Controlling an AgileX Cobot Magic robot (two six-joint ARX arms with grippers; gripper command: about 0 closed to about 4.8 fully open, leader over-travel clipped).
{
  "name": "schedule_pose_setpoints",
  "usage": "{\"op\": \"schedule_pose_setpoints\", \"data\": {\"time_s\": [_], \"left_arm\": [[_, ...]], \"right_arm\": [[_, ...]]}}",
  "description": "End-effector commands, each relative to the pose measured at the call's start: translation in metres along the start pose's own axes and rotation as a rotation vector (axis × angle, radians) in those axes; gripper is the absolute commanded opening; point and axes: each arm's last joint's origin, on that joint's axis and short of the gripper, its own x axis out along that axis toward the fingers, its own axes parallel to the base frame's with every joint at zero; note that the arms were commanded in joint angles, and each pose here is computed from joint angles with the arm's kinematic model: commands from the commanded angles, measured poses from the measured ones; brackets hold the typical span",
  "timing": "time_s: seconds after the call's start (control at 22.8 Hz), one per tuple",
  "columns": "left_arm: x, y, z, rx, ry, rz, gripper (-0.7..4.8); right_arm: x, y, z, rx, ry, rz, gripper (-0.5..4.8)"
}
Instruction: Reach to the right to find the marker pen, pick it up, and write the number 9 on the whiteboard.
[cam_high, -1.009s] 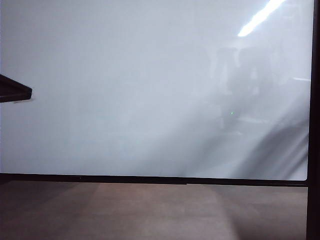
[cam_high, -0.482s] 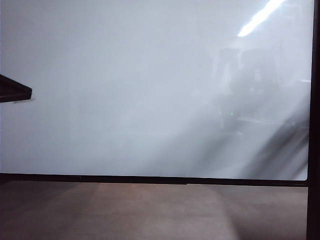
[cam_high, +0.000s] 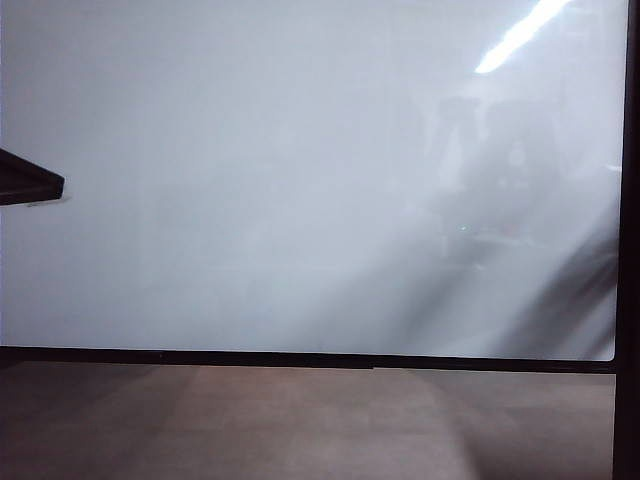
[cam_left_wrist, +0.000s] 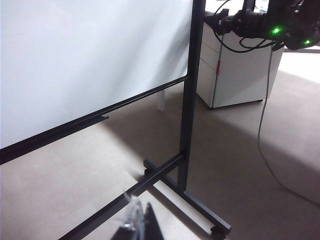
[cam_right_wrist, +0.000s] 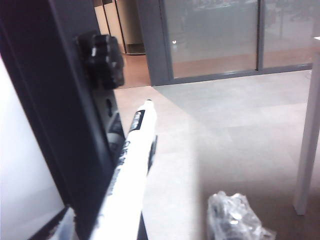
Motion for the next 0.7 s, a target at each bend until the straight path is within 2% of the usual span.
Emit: {"op": "schedule_pose_setpoints", "data": {"time_s": [0.04,0.13,0.26,0.7], "left_arm": [[0.0000,0.0001,0.0006,-0.004,-0.005,-0.002,-0.05],[0.0000,0.0001,0.0006,-0.004,-0.005,-0.002,-0.05],[0.0000,0.0001,0.0006,-0.004,-0.005,-0.002,-0.05],[0.0000,0.0001,0.0005,-0.004,-0.005,-0.002,-0.05]], "right_arm": [[0.0031,0.0002,0.0041,-0.005,-0.012,0.013,2.99],[0.0048,0.0004,0.0054,-0.006,-0.011,0.039,2.46],[0.0051,0.0005,0.0057,-0.007,-0.013,0.039,2.27],[0.0053,0.0010,0.0101,0.006,-0.053,0.046,2.28]]}}
